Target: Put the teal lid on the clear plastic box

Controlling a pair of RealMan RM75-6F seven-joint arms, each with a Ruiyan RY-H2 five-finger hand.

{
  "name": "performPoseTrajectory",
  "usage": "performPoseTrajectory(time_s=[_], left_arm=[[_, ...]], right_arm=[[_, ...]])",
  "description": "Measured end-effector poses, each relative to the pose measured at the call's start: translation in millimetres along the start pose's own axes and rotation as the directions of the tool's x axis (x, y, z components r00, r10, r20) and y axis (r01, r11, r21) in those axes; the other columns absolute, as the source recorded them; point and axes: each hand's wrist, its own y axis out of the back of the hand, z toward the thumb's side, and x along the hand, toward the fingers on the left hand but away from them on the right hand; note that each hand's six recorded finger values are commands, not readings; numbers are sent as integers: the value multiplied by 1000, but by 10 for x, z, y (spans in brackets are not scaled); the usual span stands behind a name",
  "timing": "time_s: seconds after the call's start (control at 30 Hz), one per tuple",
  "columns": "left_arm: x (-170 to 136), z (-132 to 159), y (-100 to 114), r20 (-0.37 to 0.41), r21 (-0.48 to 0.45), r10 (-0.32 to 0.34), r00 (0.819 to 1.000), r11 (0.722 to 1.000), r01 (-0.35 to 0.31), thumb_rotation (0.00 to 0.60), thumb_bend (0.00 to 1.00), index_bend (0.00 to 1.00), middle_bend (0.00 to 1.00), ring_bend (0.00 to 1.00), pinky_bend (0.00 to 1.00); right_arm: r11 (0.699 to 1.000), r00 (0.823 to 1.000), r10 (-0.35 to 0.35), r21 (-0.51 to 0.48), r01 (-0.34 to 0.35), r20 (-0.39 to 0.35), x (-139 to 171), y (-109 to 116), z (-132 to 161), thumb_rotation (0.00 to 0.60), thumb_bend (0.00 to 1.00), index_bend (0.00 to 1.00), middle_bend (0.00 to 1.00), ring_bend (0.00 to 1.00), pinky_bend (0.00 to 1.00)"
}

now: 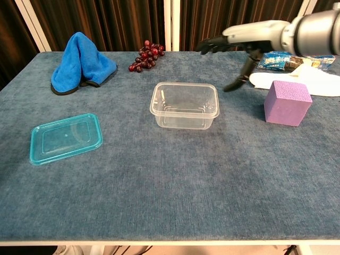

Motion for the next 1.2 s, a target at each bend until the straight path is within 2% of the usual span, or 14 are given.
performPoseTrajectory(time_s=[0.13,0.2,0.33,0.53,0.73,0.93,1.1,1.2], left_arm=[[61,69,-12,37,11,-17,999,1000,17,600,0,242,197,80,66],[87,122,-16,62,19,-26,998,999,25,600,0,236,191,80,63],[137,238,-18,114,39,-46,992,998,41,600,0,228,182,80,61],[233,444,-5,202,63,-64,977,997,52,600,0,218,169,79,58],[306,663,-43,281,91,-95,955,993,72,600,0,194,148,75,53],[406,886,-172,336,129,-166,927,983,129,600,0,166,97,29,46],[562,1070,-348,342,129,-214,915,975,180,600,0,121,72,6,41],[640,1210,-458,350,109,-222,910,975,196,600,0,112,70,6,38]], right_arm=[[991,997,-68,118,65,23,238,-117,-127,600,46,0,0,0,0],[987,996,-83,142,78,30,278,-196,-133,600,33,0,0,0,0],[986,996,-84,144,80,21,204,-408,-14,600,26,0,0,0,0],[987,995,-99,130,97,3,-17,-592,215,600,18,0,0,0,0],[984,990,-143,111,142,1,-239,-603,402,600,1,0,0,0,0],[982,986,-164,95,162,9,-380,-579,508,600,0,0,0,0,0],[983,986,-165,84,164,-3,-327,-546,535,600,0,0,0,0,0],[981,984,-178,78,178,-14,-189,-447,501,600,0,0,0,0,0]])
